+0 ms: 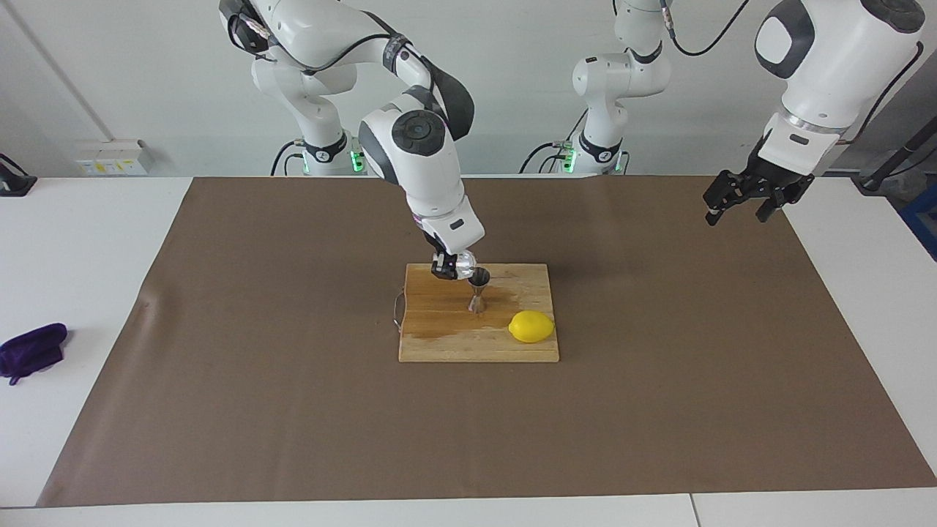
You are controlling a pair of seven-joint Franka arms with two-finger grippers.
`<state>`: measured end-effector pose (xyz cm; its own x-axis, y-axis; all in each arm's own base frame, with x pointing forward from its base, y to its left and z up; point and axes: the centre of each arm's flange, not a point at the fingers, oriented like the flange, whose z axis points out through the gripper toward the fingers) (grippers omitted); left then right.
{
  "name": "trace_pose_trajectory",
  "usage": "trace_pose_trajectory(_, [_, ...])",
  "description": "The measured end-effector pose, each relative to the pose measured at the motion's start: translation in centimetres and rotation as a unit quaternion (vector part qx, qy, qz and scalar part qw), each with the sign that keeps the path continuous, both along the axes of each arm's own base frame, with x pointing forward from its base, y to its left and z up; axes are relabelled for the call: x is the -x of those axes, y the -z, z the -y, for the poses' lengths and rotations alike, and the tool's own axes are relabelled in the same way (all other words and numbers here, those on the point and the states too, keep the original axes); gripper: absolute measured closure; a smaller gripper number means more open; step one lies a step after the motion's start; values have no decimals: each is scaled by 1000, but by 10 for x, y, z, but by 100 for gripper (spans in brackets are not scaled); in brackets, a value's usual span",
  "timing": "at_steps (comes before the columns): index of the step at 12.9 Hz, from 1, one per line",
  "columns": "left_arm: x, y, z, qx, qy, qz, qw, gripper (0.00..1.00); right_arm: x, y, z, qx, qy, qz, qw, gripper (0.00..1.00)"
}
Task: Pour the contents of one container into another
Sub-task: 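Hold the glass cup tipped over the metal cup to pour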
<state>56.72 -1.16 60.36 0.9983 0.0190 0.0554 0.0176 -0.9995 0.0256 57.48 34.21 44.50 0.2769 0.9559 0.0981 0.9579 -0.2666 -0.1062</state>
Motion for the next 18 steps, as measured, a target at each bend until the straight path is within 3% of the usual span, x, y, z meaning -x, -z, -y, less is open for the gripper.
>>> trace_pose_trajectory(6, [0, 0, 0, 0, 0, 0, 1000, 0, 14, 2, -15, 31, -12, -7, 999, 51])
trace_pose_trajectory(18, [0, 0, 0, 0, 0, 0, 1000, 0, 15, -5, -15, 49, -19, -12, 999, 51])
